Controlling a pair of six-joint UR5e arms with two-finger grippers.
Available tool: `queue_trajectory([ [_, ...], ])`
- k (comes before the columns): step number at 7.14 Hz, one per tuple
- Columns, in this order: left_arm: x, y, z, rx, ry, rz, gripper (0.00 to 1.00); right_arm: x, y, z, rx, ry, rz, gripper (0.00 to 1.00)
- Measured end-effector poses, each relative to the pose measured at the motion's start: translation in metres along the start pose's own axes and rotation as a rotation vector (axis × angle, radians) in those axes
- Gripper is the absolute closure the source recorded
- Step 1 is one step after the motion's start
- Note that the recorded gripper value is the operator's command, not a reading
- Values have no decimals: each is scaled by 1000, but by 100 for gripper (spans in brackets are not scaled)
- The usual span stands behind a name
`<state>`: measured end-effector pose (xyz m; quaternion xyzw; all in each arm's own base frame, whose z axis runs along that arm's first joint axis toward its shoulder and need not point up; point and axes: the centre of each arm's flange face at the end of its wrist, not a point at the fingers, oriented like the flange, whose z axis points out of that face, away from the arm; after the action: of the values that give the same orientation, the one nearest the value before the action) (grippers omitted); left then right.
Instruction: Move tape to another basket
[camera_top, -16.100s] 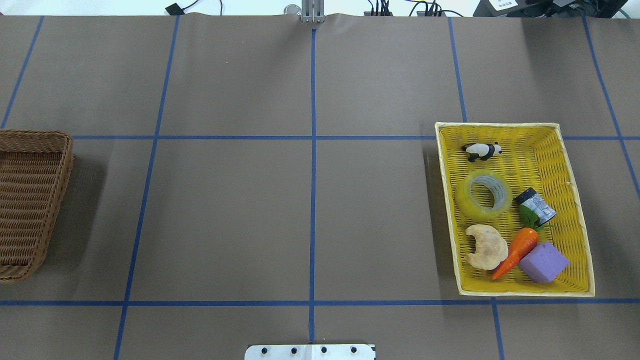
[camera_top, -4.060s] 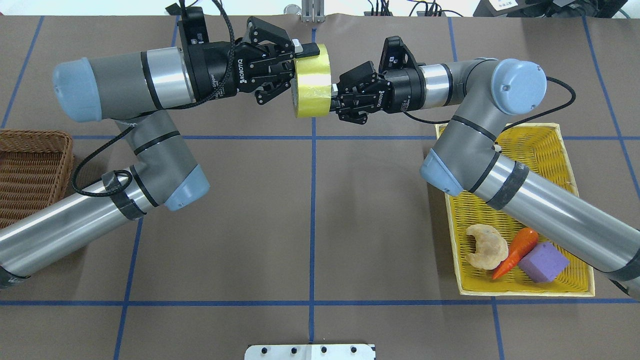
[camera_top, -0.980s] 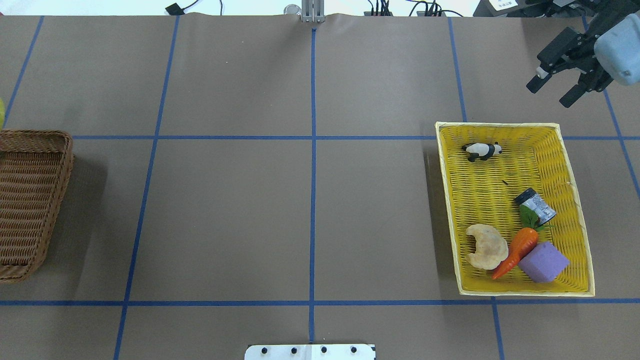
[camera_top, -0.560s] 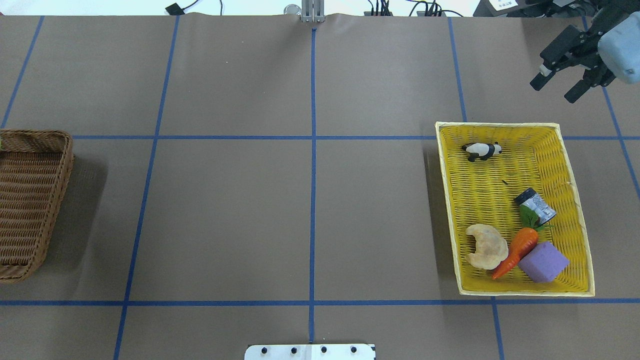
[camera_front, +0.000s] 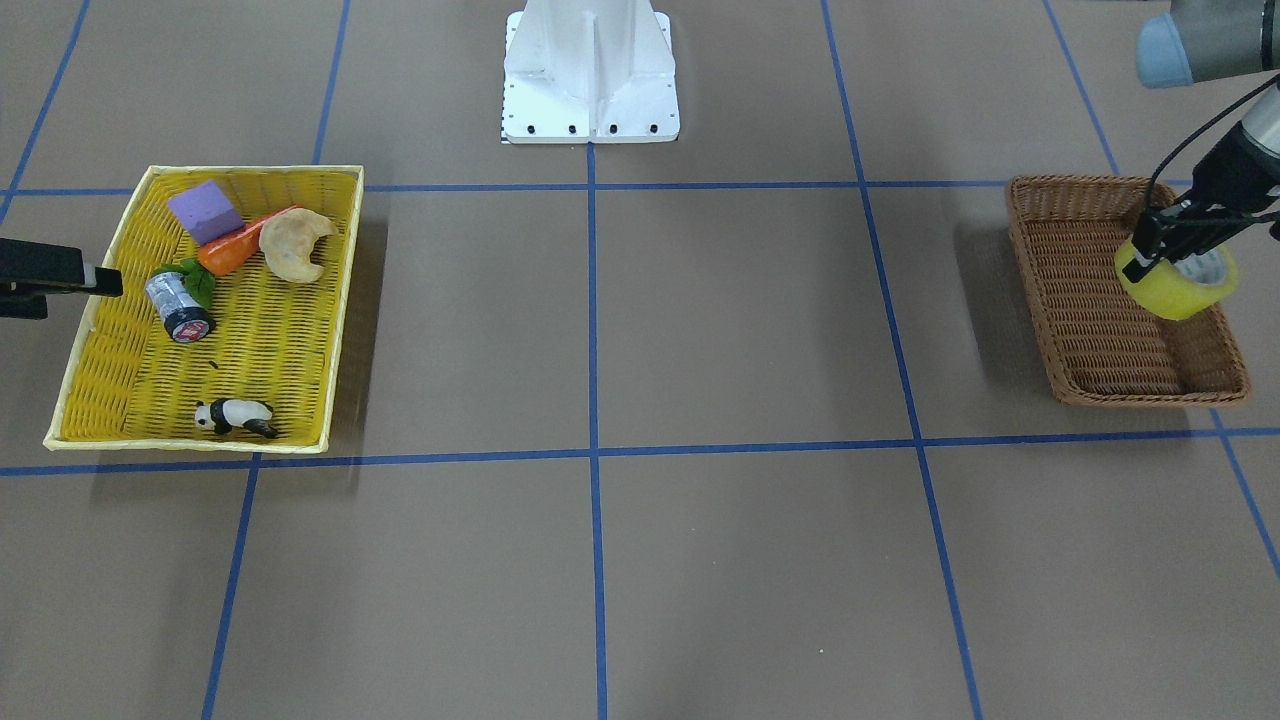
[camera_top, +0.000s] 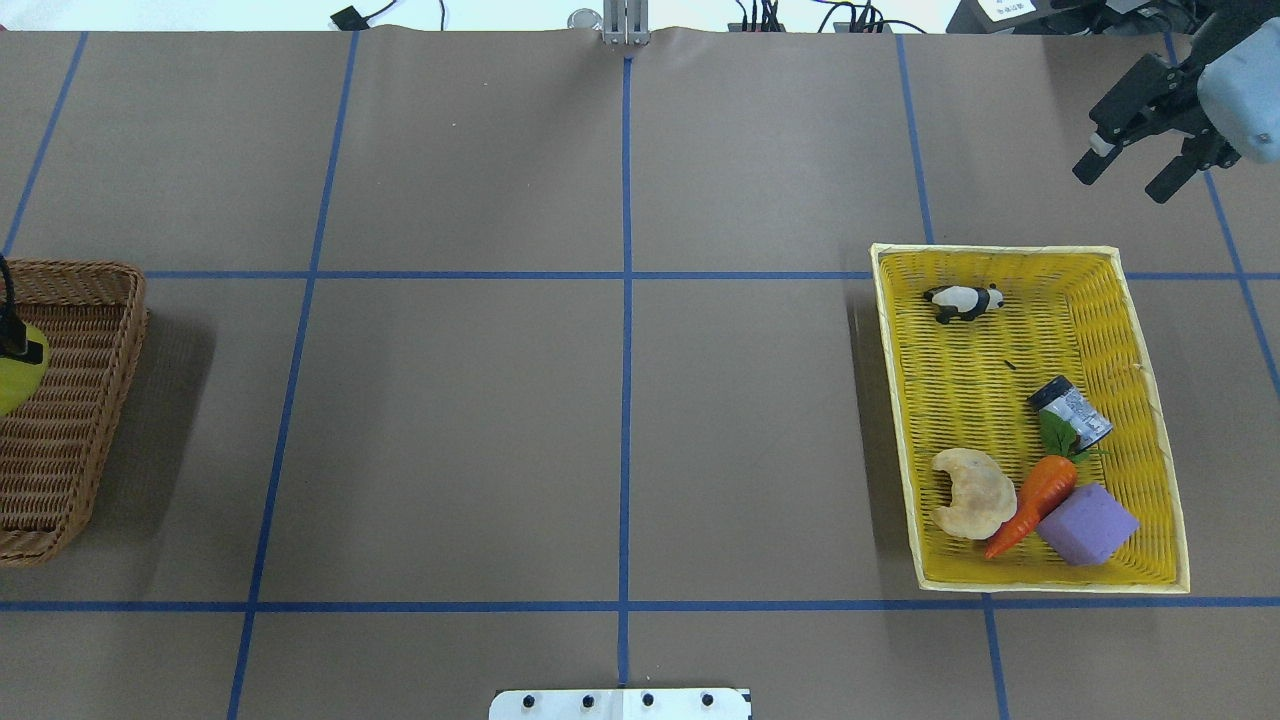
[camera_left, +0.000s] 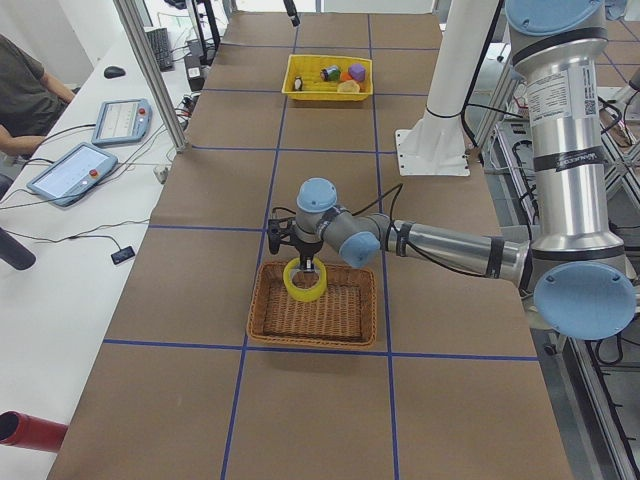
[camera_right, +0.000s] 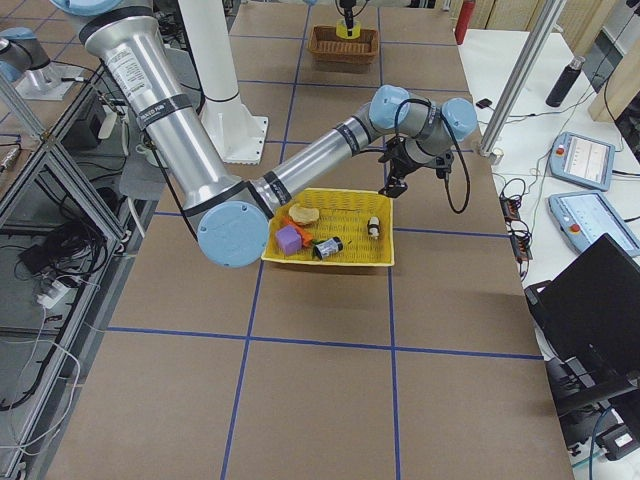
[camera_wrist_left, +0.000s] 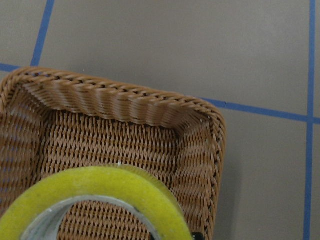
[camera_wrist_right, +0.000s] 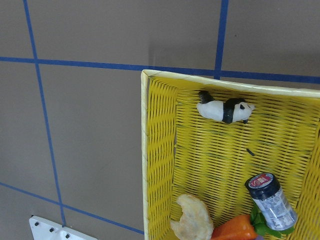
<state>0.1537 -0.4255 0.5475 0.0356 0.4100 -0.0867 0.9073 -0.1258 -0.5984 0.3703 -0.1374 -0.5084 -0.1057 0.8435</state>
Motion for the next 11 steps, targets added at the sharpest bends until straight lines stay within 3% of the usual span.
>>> queue_trajectory([
  [3, -3, 6, 46, -45, -68, 14, 93, 8, -1, -1, 9, 89, -21, 0],
  [4, -4, 5, 55, -56, -76, 15, 83, 9, -1, -2, 11, 95, -18, 0],
  [5, -1, 3, 61, -61, -78, 16, 53, 8, -1, -2, 12, 94, -15, 0],
  [6, -1, 2, 64, -65, -81, 17, 38, 7, -1, -3, 14, 91, -12, 0],
  [9, -5, 3, 68, -69, -87, 18, 3, 5, -3, -2, 13, 83, -5, 1],
  [11, -4, 3, 66, -66, -84, 23, 2, 3, -3, -1, 13, 69, -6, 1],
])
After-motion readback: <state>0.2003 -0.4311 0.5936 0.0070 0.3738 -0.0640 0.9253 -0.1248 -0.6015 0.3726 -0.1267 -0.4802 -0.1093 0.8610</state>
